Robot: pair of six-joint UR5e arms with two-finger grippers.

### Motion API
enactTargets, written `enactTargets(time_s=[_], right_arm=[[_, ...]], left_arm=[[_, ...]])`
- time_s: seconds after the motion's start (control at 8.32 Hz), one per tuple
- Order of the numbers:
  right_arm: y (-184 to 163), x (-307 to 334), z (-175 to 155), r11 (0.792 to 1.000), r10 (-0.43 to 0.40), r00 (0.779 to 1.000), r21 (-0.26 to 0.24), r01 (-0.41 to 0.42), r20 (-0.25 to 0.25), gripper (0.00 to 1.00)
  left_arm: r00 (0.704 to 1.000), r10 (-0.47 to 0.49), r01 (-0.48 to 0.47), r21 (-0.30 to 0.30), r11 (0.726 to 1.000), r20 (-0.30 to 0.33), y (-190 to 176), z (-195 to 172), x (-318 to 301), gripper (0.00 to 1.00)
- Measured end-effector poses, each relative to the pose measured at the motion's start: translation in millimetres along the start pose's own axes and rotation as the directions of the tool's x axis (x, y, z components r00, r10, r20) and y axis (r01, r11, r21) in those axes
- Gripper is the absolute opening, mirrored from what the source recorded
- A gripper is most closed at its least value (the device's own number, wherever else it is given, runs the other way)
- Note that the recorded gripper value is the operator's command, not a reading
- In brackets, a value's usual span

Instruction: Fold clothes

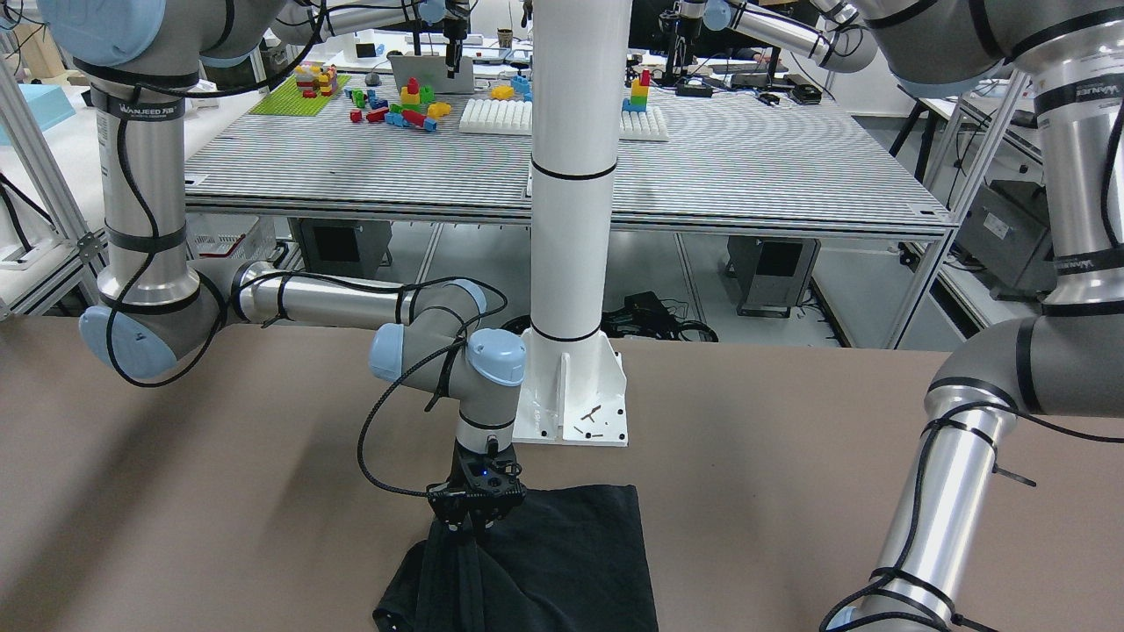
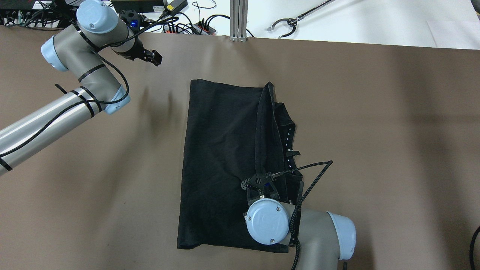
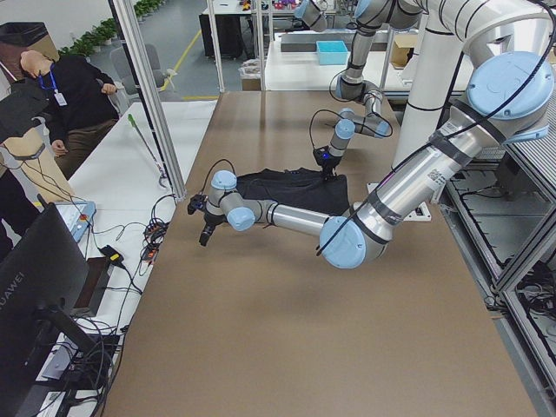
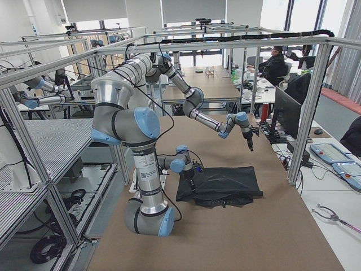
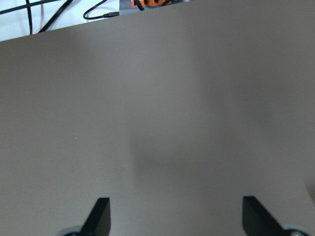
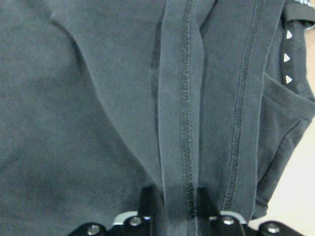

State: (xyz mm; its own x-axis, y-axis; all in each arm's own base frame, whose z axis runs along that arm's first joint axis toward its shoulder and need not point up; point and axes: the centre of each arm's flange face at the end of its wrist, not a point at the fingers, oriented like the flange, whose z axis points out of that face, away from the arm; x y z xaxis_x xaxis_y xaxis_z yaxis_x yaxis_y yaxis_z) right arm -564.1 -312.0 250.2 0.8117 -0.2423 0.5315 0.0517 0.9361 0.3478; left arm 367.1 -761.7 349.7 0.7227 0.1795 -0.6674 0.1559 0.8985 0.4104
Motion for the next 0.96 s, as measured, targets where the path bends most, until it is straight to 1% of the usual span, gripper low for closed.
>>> enactTargets(time_s=[0.12,0.24,0.6,0.72,0.84,0.96], right_arm=[[0.2,-0.1,-0.2,1.000,0.000,1.000,-0.002,0.000,0.002,0.18],[0.3,-0.1,-0.3,1.000,0.000,1.000,-0.003,0.000,0.002,0.16],[1.0,0.9,0.3,1.000,0.000,1.000,-0.004,0.000,0.002,0.17],[2.8,4.6,-0.3,1.000,0.000,1.000,-0.004,0.000,0.002,0.13],[5.5,10.8,-2.1,1.000,0.001,1.000,-0.003,-0.001,0.003,0.05],[7.9,16.8,-4.7,1.000,0.002,1.000,-0.001,-0.002,0.005,0.01]], left_arm=[[1.000,0.000,0.000,0.000,1.000,0.000,0.0,0.0,-0.1,0.94],[1.000,0.000,0.000,0.000,1.000,0.001,0.3,0.3,-0.5,0.94],[1.000,-0.001,0.001,-0.004,1.000,0.003,3.4,2.7,-2.9,0.94],[1.000,0.000,0.000,-0.005,1.000,0.003,4.3,3.5,-2.6,0.94],[1.000,0.001,-0.001,-0.006,1.000,0.002,5.2,4.1,-1.7,0.94],[1.000,0.005,-0.005,-0.005,1.000,-0.001,6.9,5.0,0.8,0.94]])
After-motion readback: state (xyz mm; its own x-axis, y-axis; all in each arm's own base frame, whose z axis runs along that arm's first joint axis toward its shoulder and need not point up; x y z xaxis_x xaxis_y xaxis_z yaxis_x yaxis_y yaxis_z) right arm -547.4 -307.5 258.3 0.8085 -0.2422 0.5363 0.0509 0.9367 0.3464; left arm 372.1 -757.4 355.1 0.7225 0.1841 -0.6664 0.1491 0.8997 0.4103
